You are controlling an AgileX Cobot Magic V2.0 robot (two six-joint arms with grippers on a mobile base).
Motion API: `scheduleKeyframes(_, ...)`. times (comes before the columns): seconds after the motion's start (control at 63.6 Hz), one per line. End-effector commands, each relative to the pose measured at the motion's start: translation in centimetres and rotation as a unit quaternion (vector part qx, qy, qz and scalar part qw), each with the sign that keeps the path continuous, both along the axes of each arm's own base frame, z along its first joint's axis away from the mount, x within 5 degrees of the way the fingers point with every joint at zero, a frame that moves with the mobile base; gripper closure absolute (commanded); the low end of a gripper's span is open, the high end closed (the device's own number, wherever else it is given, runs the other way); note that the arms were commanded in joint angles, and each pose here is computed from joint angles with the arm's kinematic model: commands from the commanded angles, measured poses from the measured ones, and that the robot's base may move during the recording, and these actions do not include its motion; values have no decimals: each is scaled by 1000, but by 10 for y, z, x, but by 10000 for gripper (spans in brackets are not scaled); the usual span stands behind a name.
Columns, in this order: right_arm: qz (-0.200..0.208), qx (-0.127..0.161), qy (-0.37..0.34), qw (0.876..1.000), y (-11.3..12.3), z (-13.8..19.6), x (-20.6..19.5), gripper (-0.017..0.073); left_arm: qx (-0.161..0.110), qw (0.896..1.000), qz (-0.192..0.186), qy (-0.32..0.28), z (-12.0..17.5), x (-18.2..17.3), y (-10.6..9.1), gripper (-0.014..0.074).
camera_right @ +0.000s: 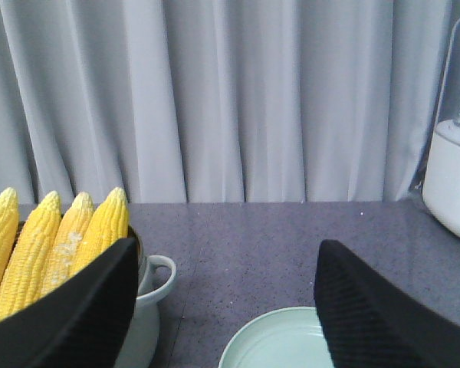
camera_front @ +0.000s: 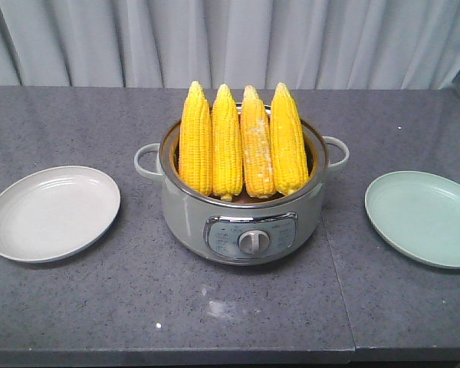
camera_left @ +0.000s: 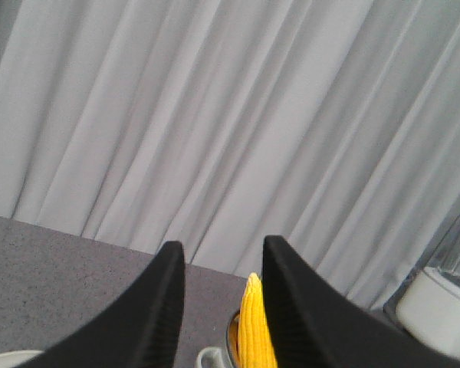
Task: Distribute corn equally
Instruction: 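Move the right gripper over the pot to the farthest corn cob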
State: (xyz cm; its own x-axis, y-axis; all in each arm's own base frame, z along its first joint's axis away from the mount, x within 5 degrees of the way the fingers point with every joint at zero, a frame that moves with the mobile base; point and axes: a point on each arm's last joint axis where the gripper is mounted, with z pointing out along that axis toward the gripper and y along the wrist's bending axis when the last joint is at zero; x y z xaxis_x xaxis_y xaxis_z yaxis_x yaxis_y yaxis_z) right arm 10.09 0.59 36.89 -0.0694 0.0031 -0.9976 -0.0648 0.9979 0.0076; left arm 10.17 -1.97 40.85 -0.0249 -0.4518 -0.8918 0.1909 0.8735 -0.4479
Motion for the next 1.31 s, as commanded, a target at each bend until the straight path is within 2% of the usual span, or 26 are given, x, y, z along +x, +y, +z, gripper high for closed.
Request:
scheduleKeyframes(0.0,-2,-9,-25,1000,-1,26,11,71,23,999,-22,-18,18,9,-8,300)
scheduleKeyframes(0.126,21,-22,12,999,3,51,35,71,56,997,-46,-5,27,26,-20,300)
scheduleKeyframes(0.189,47,-20,38,998,8,63,51,71,66,996,-56,-2,31,35,-26,300)
scheduleKeyframes(0.267,99,-8,67,993,17,76,72,71,81,995,-65,11,36,47,-32,300)
scheduleKeyframes(0.44,225,32,112,967,38,100,120,71,123,989,-69,50,35,69,-41,300)
scheduleKeyframes(0.582,290,67,136,945,50,113,157,71,140,985,-71,73,26,84,-46,300)
scheduleKeyframes(0.645,311,63,148,937,61,113,177,71,143,984,-73,82,21,92,-50,300)
scheduleKeyframes(0.739,318,36,170,932,81,109,197,71,147,982,-75,95,16,105,-55,300)
scheduleKeyframes(0.865,274,5,217,937,99,84,227,71,122,984,-83,101,28,122,-63,300)
scheduleKeyframes(0.943,240,-9,245,939,103,67,243,71,130,984,-88,88,42,132,-68,300)
scheduleKeyframes(1.085,214,-9,271,938,112,42,264,71,142,982,-92,86,54,149,-75,300)
scheduleKeyframes(1.289,186,-21,294,937,115,14,286,71,153,975,-97,129,39,172,-84,300)
